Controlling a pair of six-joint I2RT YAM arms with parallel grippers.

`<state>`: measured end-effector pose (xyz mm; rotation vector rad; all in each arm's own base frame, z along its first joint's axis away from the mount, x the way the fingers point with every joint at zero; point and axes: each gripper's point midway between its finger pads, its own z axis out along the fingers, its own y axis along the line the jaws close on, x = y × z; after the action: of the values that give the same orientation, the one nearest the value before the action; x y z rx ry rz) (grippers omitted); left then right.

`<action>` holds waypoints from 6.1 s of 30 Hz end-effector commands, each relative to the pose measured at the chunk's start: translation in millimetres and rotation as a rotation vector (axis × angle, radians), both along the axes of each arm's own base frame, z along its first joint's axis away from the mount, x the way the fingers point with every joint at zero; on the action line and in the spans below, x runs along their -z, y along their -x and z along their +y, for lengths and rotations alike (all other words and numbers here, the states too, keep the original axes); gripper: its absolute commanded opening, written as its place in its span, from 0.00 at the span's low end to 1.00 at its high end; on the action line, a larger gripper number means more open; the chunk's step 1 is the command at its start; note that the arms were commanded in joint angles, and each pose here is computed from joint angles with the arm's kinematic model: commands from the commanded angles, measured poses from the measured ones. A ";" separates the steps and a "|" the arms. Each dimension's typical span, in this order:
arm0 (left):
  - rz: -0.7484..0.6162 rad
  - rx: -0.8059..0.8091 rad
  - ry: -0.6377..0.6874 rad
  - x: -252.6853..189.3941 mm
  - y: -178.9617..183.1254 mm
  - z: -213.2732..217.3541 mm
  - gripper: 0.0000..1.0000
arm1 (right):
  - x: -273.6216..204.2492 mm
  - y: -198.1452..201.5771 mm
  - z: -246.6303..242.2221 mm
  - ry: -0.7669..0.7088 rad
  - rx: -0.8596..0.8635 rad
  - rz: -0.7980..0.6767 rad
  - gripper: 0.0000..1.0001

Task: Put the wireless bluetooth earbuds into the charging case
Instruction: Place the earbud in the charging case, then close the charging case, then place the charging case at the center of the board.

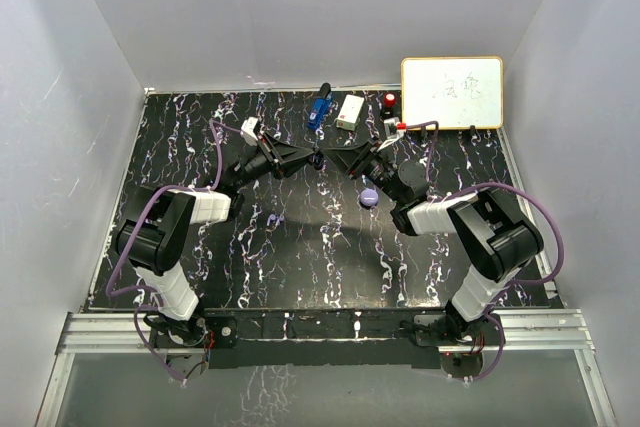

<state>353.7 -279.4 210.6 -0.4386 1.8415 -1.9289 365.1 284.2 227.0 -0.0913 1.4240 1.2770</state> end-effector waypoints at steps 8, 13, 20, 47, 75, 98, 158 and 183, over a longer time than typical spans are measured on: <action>-0.079 0.001 0.015 -22.3 4.5 1.0 0.00 | -20.9 -1.2 -10.3 -0.002 0.051 -0.048 0.43; -0.076 -0.001 0.008 -21.1 4.3 1.0 0.00 | -24.4 -2.5 -18.6 0.017 0.100 -0.052 0.47; -0.085 -0.008 -0.007 -21.8 3.7 1.3 0.00 | -9.8 -14.9 -21.4 0.107 0.149 0.019 0.49; -0.051 -0.010 -0.051 -7.7 1.0 1.4 0.00 | 4.8 -27.4 -28.2 0.199 0.212 0.112 0.51; 0.051 -0.200 0.015 -7.3 -48.0 -1.6 0.00 | 65.5 -17.2 3.8 0.398 0.165 0.215 0.65; 0.065 -0.175 0.032 -6.9 -29.4 -3.9 0.00 | 66.9 -30.6 1.5 0.373 0.259 0.216 0.65; 0.169 -0.333 -0.399 127.9 -114.3 72.8 0.00 | 42.2 -22.7 -45.8 0.541 0.412 0.200 0.98; 0.224 -0.356 -0.566 161.0 -126.7 94.8 0.24 | 74.7 -26.7 -74.6 0.686 0.535 0.400 0.98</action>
<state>473.1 -191.4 41.7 -0.7630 2.1711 -1.1308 378.2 221.2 138.3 0.0047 2.0090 0.4307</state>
